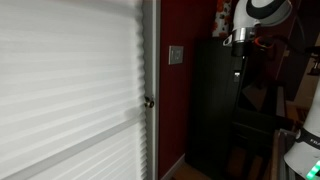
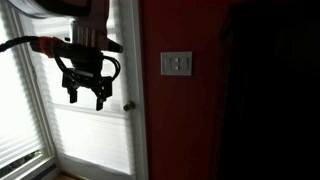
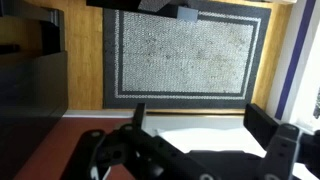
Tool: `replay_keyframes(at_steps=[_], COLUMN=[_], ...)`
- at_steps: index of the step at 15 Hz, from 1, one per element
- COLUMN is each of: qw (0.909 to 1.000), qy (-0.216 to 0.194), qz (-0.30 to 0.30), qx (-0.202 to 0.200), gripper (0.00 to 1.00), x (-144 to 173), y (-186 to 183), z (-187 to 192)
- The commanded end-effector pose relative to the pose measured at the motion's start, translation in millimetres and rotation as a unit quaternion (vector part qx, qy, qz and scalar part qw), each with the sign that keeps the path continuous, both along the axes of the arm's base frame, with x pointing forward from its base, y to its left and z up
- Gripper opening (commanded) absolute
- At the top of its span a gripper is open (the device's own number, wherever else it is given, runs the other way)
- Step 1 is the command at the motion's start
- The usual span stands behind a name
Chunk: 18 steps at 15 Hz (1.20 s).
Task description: Press the right switch on and off
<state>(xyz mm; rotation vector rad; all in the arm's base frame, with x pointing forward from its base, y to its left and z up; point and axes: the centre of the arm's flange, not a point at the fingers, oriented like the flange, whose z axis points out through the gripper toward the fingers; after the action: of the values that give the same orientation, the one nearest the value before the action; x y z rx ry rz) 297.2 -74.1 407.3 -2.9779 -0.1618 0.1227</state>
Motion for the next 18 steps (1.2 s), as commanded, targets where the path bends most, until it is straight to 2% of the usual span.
replay_keyframes(at_steps=[1, 7, 8, 10, 12, 13, 18], qw=[1.0000, 1.0000, 0.9998, 0.9976, 0.9945, 0.9920, 0.9751], qy=[0.000, 0.000, -0.010, -0.033, -0.062, -0.070, -0.124], qz=[0.000, 0.000, -0.009, -0.038, -0.063, -0.090, -0.140], qx=[0.000, 0.000, -0.015, -0.048, -0.055, -0.055, -0.119], gripper=[1.00, 1.00, 1.00, 1.00, 1.00, 1.00, 1.00], x=[0.0, 0.0, 5.1, 20.8, 37.1, 43.8, 84.5], y=[0.0, 0.0, -7.0, -31.6, -63.0, -74.6, -126.3], z=[0.0, 0.0, -2.4, -1.2, 3.3, 6.0, 21.8])
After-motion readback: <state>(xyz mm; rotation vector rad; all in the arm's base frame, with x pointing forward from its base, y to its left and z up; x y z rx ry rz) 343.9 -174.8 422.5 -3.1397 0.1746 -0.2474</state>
